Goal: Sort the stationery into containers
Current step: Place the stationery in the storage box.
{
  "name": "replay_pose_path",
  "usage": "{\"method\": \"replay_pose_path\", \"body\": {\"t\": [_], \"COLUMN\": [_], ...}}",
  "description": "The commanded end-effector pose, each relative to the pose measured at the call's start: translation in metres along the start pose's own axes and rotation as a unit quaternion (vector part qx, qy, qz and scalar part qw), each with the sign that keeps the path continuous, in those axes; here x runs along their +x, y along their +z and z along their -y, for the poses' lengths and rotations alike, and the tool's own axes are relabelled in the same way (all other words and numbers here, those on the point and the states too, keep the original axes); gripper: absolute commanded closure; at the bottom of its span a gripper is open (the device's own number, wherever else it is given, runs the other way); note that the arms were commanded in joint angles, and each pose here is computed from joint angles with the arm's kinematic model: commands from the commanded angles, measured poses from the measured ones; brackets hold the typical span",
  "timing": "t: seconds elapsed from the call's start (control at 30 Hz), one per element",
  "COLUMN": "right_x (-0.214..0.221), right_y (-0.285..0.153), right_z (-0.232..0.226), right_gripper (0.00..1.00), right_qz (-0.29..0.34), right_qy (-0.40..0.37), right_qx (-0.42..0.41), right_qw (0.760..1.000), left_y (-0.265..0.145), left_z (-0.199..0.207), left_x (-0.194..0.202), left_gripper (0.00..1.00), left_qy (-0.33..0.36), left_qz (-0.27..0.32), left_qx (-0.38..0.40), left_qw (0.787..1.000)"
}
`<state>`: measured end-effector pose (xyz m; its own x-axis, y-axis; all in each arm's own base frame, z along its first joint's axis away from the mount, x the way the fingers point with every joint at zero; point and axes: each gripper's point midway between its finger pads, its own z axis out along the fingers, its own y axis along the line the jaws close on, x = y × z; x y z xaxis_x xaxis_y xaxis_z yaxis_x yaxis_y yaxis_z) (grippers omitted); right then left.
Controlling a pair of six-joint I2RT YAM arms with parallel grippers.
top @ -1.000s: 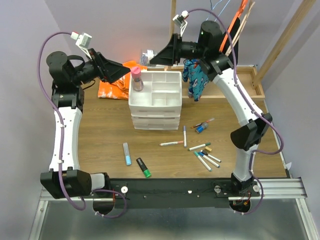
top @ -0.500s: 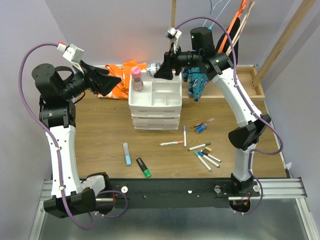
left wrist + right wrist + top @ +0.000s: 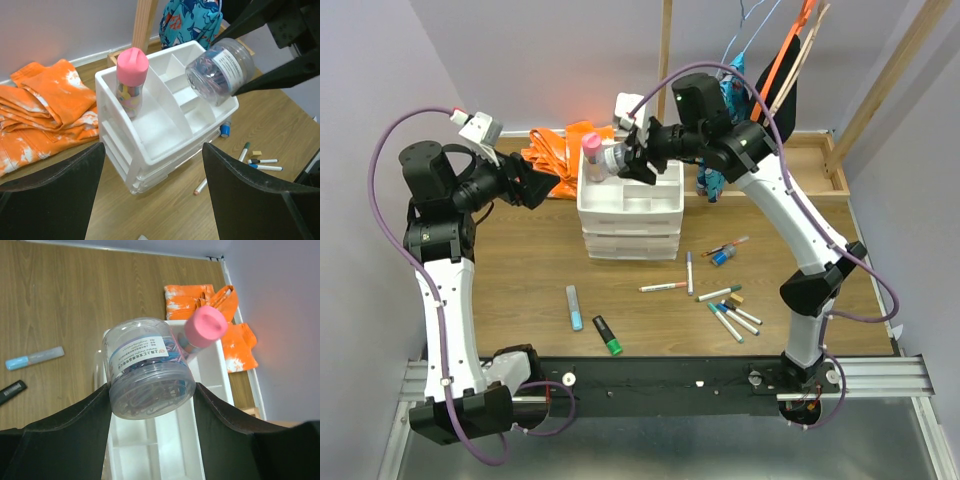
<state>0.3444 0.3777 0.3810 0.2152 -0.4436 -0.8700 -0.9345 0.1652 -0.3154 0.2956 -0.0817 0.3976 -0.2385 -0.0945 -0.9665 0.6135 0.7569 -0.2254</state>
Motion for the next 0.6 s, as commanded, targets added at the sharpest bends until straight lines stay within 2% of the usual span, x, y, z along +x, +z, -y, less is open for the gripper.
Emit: {"method": "replay_pose_path", "body": {"t": [0.0, 0.57], "right_x": [0.006, 0.049], "right_y": [0.002, 0.057], "right_z": [-0.02, -0.037], "right_gripper": [0.53, 0.53], "right_qz": [-0.042, -0.143], "right_qy": [-0.088, -0.12], "right_qx": [-0.007, -0.007], "right_qw": [0.995, 0.982], "left_y": [-0.004, -0.003], "left_z": [-0.003, 0.0], "left_x": [0.01, 0.053], "left_gripper": [0.13, 0.14], "left_qy": [0.018, -0.013], "left_qz": [0.003, -0.023], "left_qx": [-0.014, 0.004], "left_qw": [1.0, 1.0]}}
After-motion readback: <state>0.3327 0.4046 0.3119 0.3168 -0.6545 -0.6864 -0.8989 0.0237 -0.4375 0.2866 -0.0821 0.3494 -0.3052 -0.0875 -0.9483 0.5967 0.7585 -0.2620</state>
